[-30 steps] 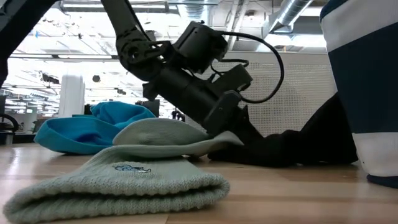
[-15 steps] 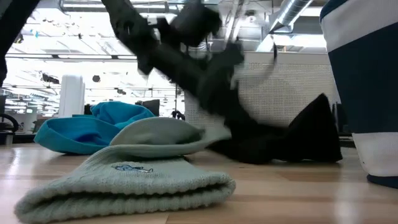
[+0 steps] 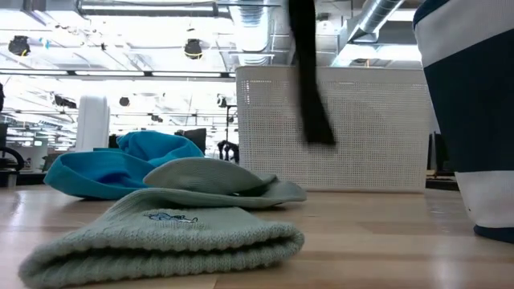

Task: Pick & Place Cloths
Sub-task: Put the black sock into the blue bin, then put the gray sock into the blue bin

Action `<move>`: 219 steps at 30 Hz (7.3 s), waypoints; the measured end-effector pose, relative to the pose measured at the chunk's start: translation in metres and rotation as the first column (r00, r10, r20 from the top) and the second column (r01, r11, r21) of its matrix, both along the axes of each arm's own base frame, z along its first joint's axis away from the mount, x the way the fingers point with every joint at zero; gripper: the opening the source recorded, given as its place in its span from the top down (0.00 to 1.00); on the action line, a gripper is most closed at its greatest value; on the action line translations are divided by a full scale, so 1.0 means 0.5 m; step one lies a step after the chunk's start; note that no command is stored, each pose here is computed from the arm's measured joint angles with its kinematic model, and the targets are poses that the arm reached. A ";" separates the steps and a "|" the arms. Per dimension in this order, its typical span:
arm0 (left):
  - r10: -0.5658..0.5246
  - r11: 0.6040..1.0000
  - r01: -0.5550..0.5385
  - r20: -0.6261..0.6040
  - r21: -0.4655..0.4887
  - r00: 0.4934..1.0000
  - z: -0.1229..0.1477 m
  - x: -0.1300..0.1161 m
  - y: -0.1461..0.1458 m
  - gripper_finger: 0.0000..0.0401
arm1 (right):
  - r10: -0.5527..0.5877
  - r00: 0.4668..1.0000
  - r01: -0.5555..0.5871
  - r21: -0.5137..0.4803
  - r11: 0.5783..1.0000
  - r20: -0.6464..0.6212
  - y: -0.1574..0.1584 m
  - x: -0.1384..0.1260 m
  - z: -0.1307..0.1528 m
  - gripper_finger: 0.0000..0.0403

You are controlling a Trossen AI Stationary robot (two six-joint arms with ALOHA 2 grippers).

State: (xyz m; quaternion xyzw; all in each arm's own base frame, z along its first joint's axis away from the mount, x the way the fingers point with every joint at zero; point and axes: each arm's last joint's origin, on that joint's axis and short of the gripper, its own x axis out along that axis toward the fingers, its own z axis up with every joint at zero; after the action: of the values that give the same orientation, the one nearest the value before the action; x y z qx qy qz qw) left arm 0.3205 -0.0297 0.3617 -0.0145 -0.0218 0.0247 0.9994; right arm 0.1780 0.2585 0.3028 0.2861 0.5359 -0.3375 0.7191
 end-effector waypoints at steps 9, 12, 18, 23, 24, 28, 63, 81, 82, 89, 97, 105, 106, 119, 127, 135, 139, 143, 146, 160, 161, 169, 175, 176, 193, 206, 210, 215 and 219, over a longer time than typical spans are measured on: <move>0.355 0.902 -0.365 0.084 0.232 0.931 0.123 -0.182 0.044 1.00 | -0.008 1.000 0.008 -0.003 1.000 0.005 -0.003 0.004 0.000 0.21; 0.534 0.796 -0.507 0.011 0.331 0.846 0.123 -0.221 0.073 1.00 | -0.012 1.000 0.012 -0.003 1.000 0.006 -0.005 0.007 0.000 0.21; 0.752 0.626 -0.657 -0.102 0.420 0.651 0.106 -0.267 0.149 1.00 | -0.013 1.000 0.013 -0.005 1.000 0.005 -0.007 0.011 0.000 0.21; 0.858 0.501 -0.740 -0.144 0.448 0.494 0.094 -0.284 0.223 1.00 | -0.018 1.000 0.019 -0.008 1.000 0.010 -0.010 0.015 0.000 0.21; 0.867 0.488 -0.748 -0.150 0.449 0.475 0.092 -0.287 0.237 1.00 | -0.020 1.000 0.020 -0.012 1.000 0.017 -0.011 0.016 0.000 0.21; 0.883 0.467 -0.758 -0.191 0.455 0.429 0.069 -0.295 0.294 1.00 | -0.026 0.999 0.026 -0.017 1.000 0.025 -0.013 0.020 0.000 0.21; 0.796 0.544 -0.821 -0.414 0.172 0.441 -0.214 -0.201 0.331 1.00 | -0.023 0.997 0.028 -0.080 0.996 0.068 -0.021 0.022 0.002 0.21; 0.754 0.484 -0.749 -0.649 0.453 0.095 -0.314 -0.236 0.352 1.00 | -0.049 0.995 0.054 -0.061 0.997 0.082 -0.019 0.023 0.002 0.21; 0.741 0.492 -0.754 -0.664 0.436 0.099 -0.322 -0.241 0.353 1.00 | -0.049 0.995 0.054 -0.063 0.997 0.081 -0.019 0.023 0.002 0.21; 0.645 0.485 -0.819 -0.757 0.307 0.099 -0.386 -0.286 0.356 1.00 | -0.048 0.996 0.053 -0.064 0.997 0.081 -0.020 0.023 0.002 0.21; 0.547 0.528 -0.841 -0.804 0.117 0.231 -0.416 -0.297 0.354 1.00 | -0.041 0.996 0.046 -0.070 0.996 0.077 -0.020 0.023 0.002 0.21; 0.491 0.573 -0.818 -0.823 0.059 0.285 -0.421 -0.296 0.349 0.87 | -0.038 0.996 0.044 -0.069 0.997 0.077 -0.020 0.023 0.002 0.21; 0.489 0.574 -0.817 -0.824 0.057 0.287 -0.421 -0.296 0.349 0.84 | -0.038 0.996 0.044 -0.070 0.997 0.077 -0.020 0.023 0.002 0.21; 0.601 0.554 -0.832 -0.695 0.006 0.396 -0.334 -0.317 0.333 0.43 | -0.025 0.997 0.031 -0.069 0.997 0.076 -0.019 0.023 0.002 0.21; 0.653 0.605 -0.788 -0.495 -0.115 0.573 -0.221 -0.346 0.303 0.37 | -0.013 0.997 0.019 -0.076 0.997 0.072 -0.020 0.023 0.002 0.21; 0.139 0.899 -0.260 -0.332 -0.354 0.933 -0.158 -0.326 0.200 0.41 | -0.013 0.997 0.018 -0.074 0.997 0.073 -0.020 0.023 0.002 0.21; -0.055 0.940 -0.063 -0.332 -0.335 0.942 -0.159 -0.298 0.127 0.42 | -0.014 0.997 0.019 -0.074 0.997 0.073 -0.020 0.023 0.002 0.21; -0.133 0.959 0.030 -0.352 -0.281 0.926 -0.170 -0.264 0.056 0.42 | -0.014 0.997 0.019 -0.073 0.997 0.073 -0.020 0.023 0.002 0.21; -0.174 0.972 0.098 -0.375 -0.213 0.911 -0.187 -0.238 0.006 0.42 | -0.015 0.997 0.020 -0.071 0.997 0.074 -0.019 0.023 0.002 0.21; -0.177 0.984 0.132 -0.598 -0.119 0.782 -0.351 -0.123 -0.088 0.42 | 0.039 0.997 -0.034 -0.072 0.997 0.070 -0.016 0.023 0.002 0.21; -0.177 0.984 0.132 -0.595 -0.119 0.784 -0.362 -0.114 -0.090 0.42 | 0.039 0.997 -0.034 -0.073 0.997 0.070 -0.016 0.023 0.002 0.21; -0.169 0.985 0.121 -0.579 -0.121 0.797 -0.431 -0.067 -0.097 0.42 | 0.055 0.996 -0.050 -0.076 0.996 0.067 -0.015 0.023 0.002 0.21; -0.139 0.990 0.086 -0.634 -0.115 0.760 -0.484 -0.053 -0.082 0.42 | 0.058 0.996 -0.053 -0.076 0.996 0.067 -0.015 0.023 0.002 0.21; -0.140 0.990 0.086 -0.638 -0.115 0.757 -0.491 -0.052 -0.082 0.42 | 0.060 0.996 -0.055 -0.076 0.996 0.066 -0.015 0.023 0.002 0.21; -0.171 0.979 0.047 -0.671 -0.199 0.722 -0.517 -0.052 -0.083 0.96 | 0.076 0.995 -0.071 -0.076 0.995 0.064 -0.008 0.013 0.002 0.21; -0.153 0.961 0.063 -0.327 -0.269 0.933 -0.298 -0.092 -0.064 1.00 | 0.074 0.995 -0.069 -0.081 0.994 0.061 -0.009 0.012 0.002 0.21; -0.115 0.957 0.060 -0.182 -0.283 0.977 -0.216 -0.137 -0.051 1.00 | 0.078 0.995 -0.073 -0.088 0.993 0.057 -0.011 0.013 0.002 0.21; -0.027 0.969 0.010 -0.065 -0.246 0.998 -0.138 -0.211 -0.028 1.00 | 0.067 0.994 -0.057 -0.121 0.991 0.081 -0.018 0.019 0.003 0.21; 0.160 0.966 -0.158 -0.009 -0.204 0.987 -0.099 -0.271 -0.003 1.00 | 0.050 0.994 -0.039 -0.109 0.993 0.101 -0.021 0.029 0.003 0.21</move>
State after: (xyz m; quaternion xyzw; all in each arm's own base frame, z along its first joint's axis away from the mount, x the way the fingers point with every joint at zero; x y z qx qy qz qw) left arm 0.1851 -0.0311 0.3120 -0.1151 -0.0240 0.1068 0.9873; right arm 0.1925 0.2481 0.3044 0.2520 0.4853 -0.3343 0.7676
